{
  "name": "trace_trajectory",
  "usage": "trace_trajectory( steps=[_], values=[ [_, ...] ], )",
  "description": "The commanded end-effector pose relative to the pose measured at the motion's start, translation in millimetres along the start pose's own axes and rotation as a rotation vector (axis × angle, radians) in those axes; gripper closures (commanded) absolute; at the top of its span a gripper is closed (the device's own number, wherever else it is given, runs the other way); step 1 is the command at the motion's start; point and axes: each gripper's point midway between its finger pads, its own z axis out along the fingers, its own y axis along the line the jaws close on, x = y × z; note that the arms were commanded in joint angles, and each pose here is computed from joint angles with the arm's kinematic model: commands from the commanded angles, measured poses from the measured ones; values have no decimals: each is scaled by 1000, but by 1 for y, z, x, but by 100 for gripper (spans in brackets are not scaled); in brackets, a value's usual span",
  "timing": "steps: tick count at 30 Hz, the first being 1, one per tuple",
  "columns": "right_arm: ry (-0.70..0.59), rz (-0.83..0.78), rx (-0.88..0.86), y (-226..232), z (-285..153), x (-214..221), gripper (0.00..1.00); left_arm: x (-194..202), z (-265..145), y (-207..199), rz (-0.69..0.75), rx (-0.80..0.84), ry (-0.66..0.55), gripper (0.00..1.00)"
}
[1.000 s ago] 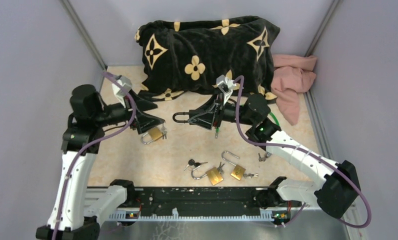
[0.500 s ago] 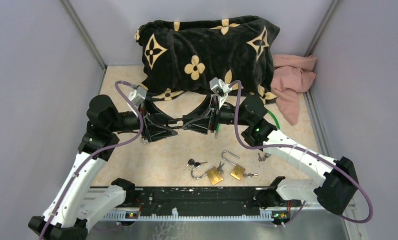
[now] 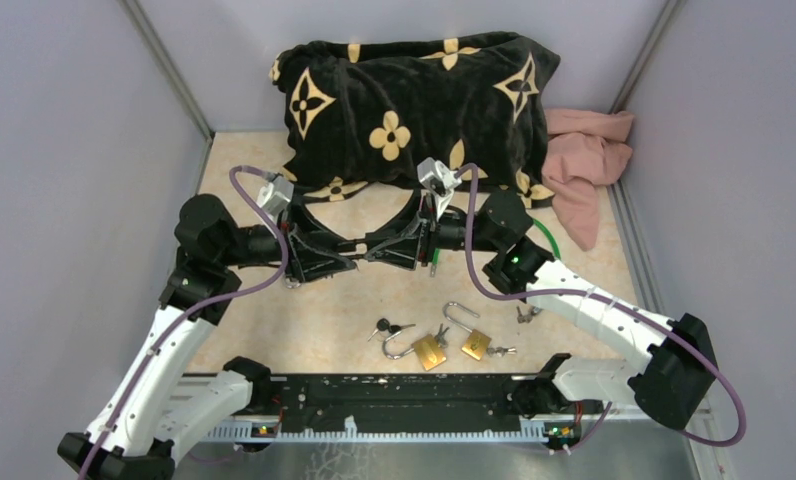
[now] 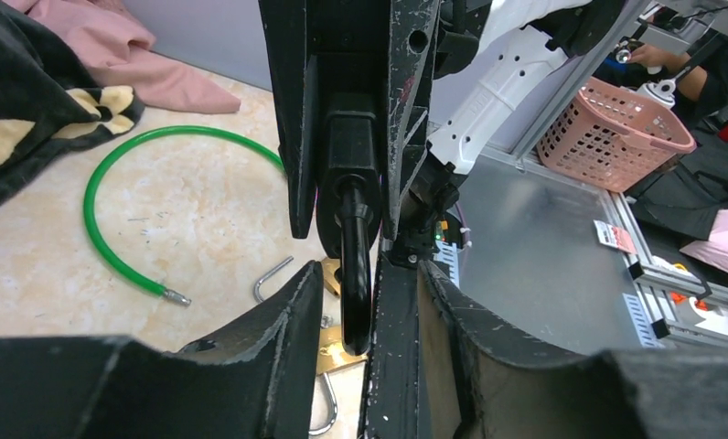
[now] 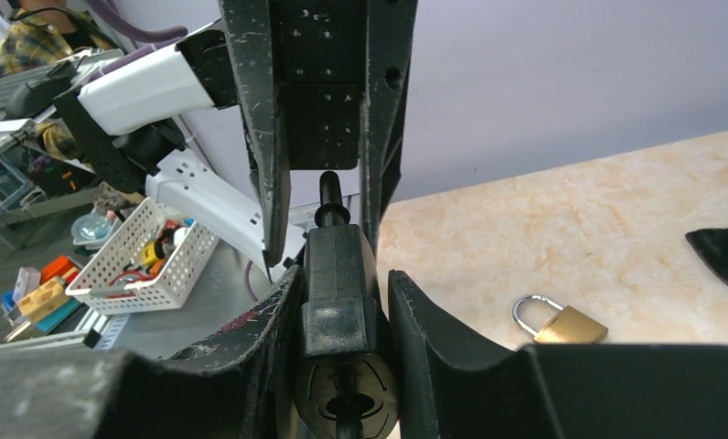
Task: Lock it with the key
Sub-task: Lock the lock.
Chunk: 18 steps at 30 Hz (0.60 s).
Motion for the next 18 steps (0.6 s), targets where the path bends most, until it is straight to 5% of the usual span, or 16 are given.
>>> trace_trajectory(
  steps=[1,10,18],
  values=[
    [-114,-152,-66,26,3,-52,100,-12,-4,-7,52,-1,-23,57],
    [-146,-157,-104,36,0,-57,100,-19,-11,-13,59,11,-97,78],
    [-173,-135,-121,35,3,-57,100,-20,-12,-22,69,66,-165,80]
  ],
)
